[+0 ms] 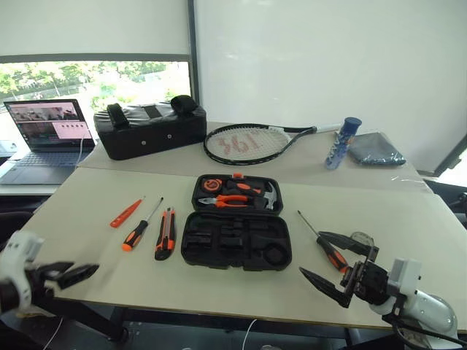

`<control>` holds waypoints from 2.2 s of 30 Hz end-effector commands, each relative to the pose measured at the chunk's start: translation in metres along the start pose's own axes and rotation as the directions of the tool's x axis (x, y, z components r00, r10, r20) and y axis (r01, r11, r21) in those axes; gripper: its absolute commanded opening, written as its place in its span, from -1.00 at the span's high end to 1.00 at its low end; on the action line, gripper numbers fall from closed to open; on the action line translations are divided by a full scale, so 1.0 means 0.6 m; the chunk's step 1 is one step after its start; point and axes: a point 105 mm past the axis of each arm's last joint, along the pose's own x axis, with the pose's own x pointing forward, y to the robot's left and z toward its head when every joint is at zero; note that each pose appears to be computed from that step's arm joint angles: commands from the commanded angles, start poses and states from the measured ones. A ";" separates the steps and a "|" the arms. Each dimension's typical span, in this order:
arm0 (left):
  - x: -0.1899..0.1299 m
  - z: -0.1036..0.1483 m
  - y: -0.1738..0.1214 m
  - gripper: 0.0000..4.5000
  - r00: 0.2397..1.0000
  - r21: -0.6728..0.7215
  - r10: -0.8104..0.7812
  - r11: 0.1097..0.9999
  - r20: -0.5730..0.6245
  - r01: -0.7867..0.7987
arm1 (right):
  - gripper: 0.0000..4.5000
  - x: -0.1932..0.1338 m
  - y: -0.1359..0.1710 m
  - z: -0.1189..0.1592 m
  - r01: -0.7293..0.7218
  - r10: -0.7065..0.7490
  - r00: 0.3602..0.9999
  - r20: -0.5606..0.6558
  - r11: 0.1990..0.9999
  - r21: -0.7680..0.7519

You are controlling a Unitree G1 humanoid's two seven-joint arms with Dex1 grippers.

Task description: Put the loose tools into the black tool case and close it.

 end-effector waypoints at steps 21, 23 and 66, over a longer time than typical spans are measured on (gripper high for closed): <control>0.138 0.049 -0.017 0.63 0.982 0.133 0.086 0.989 -0.169 -0.064 | -1.00 -0.027 0.021 -0.009 0.031 -0.031 0.999 -0.033 1.000 -0.006; 0.128 0.065 -0.012 0.63 0.990 0.107 0.072 0.992 -0.118 -0.059 | -1.00 -0.031 0.023 -0.010 0.031 -0.032 0.999 -0.041 1.000 -0.003; 0.290 0.146 -0.259 0.63 0.785 0.817 -0.351 0.088 -0.511 0.570 | -1.00 -0.068 0.018 0.032 0.344 -0.342 0.936 -0.082 0.939 0.018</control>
